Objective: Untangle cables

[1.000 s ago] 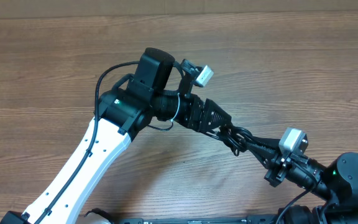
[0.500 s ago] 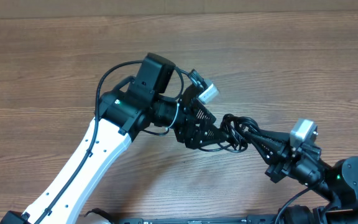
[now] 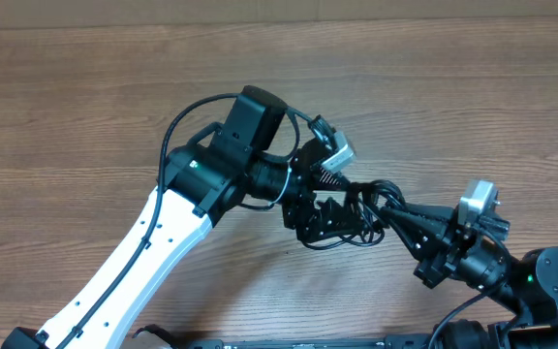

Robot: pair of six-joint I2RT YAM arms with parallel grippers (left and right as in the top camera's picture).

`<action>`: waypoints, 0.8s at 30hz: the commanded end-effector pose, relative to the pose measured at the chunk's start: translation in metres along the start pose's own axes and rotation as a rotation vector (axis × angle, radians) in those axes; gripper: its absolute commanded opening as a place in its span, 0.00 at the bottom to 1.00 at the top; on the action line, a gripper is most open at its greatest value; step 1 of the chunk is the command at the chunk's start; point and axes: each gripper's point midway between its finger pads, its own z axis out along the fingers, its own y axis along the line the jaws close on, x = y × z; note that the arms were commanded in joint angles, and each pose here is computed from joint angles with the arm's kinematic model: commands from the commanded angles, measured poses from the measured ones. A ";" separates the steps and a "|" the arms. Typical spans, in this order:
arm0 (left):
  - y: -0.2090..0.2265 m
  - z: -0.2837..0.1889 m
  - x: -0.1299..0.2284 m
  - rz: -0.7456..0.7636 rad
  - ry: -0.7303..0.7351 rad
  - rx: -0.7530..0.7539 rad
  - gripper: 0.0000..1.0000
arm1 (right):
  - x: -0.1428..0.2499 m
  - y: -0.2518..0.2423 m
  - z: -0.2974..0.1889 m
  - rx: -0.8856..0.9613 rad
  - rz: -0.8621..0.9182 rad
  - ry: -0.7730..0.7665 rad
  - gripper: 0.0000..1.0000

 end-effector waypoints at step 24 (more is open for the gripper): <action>-0.010 -0.002 -0.022 0.195 -0.067 0.008 0.04 | -0.008 0.010 -0.002 -0.034 -0.031 -0.012 0.04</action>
